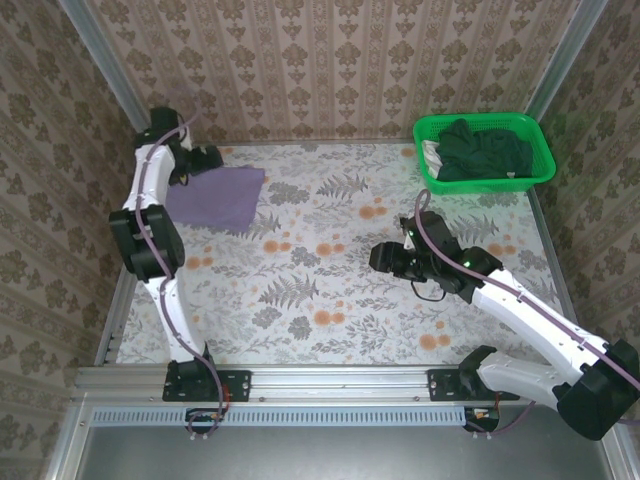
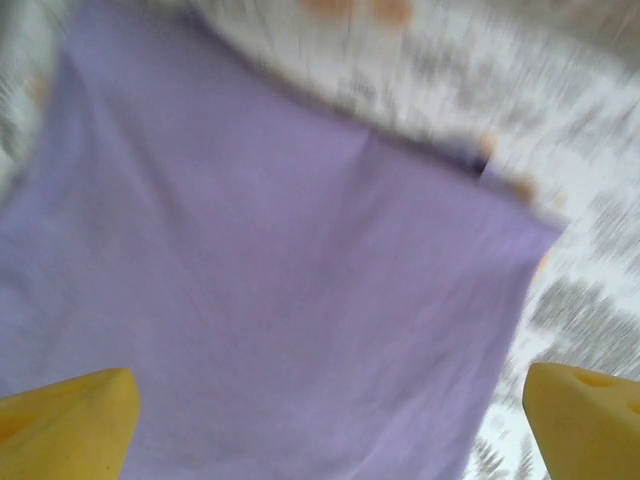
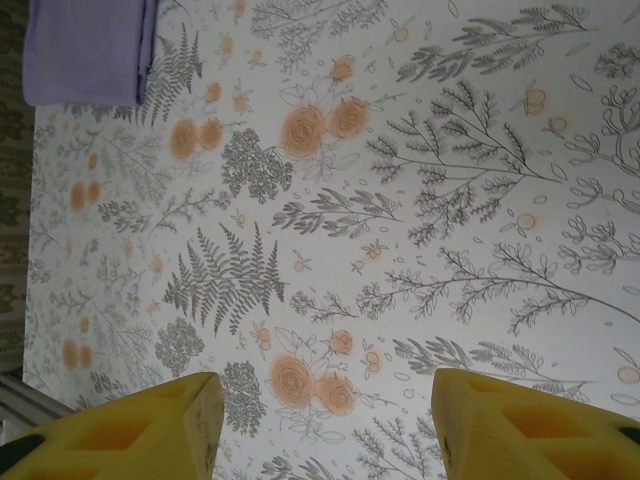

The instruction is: Fold and stack the t-shirts

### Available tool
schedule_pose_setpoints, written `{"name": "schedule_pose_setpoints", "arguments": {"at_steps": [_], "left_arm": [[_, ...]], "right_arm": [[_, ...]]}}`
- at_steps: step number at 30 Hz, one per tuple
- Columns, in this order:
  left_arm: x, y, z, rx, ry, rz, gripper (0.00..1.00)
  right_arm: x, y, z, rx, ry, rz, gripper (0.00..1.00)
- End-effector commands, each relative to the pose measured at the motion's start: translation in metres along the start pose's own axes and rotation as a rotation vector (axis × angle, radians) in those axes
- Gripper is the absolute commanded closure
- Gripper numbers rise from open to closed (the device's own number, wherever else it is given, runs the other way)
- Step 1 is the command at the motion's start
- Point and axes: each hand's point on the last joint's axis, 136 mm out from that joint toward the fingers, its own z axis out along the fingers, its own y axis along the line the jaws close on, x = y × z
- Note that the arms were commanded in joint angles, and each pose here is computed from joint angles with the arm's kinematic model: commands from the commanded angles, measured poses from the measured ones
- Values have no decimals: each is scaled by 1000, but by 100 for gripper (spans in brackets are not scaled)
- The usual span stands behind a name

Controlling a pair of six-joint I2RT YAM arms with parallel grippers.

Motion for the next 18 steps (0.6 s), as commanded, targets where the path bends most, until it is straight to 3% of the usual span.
{"name": "schedule_pose_setpoints", "arguments": {"at_steps": [1, 10, 18], "left_arm": [[56, 13, 29, -50, 233, 89, 0], [70, 32, 75, -174, 357, 130, 0], [65, 27, 112, -144, 348, -1, 0]], "right_arm": [[-2, 2, -3, -46, -21, -17, 41], [4, -9, -7, -51, -36, 33, 40], [8, -21, -18, -18, -63, 64, 41]]}}
